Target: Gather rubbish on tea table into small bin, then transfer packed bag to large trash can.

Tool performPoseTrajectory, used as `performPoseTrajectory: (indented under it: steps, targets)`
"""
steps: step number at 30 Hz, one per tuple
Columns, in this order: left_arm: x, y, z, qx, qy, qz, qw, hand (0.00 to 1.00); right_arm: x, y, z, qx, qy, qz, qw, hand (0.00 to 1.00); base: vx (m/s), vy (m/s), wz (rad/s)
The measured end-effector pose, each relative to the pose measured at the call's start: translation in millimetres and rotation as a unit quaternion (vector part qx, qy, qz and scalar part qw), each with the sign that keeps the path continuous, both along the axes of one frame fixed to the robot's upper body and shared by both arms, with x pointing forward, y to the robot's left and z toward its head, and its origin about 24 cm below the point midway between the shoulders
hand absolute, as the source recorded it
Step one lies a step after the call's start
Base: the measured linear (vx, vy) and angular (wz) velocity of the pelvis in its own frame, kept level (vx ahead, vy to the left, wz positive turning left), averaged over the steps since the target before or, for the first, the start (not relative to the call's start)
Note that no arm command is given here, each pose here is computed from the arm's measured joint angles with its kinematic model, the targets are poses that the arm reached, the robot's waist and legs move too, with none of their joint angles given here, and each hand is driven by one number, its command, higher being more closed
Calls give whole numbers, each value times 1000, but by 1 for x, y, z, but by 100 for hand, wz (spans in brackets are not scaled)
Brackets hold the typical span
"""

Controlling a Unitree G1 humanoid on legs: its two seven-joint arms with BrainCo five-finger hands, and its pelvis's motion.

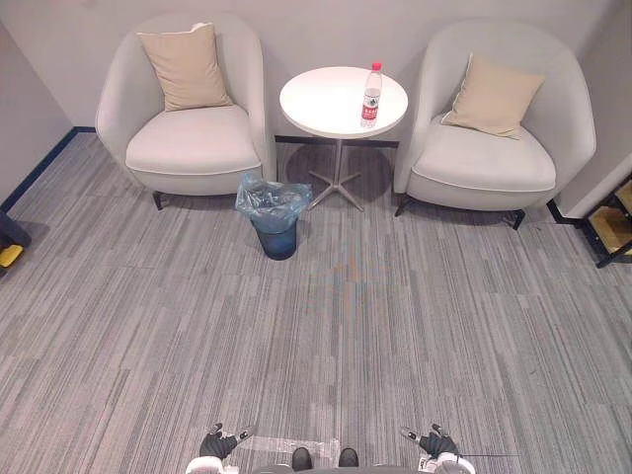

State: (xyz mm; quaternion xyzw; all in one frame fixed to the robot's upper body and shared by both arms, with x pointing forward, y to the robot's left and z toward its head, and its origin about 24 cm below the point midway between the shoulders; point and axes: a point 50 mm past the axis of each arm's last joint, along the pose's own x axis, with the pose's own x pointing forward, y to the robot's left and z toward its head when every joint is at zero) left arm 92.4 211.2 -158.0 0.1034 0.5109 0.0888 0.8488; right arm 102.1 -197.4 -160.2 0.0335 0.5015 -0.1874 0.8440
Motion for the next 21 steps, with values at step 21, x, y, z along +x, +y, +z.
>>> performPoseTrajectory:
  steps: [21]
  targets:
    - [3, 2, 1, 8, 0, -17, 1000, 0, 3, 3, 1, -1, -2, 16, 1000, 0, -45, -10, -12]
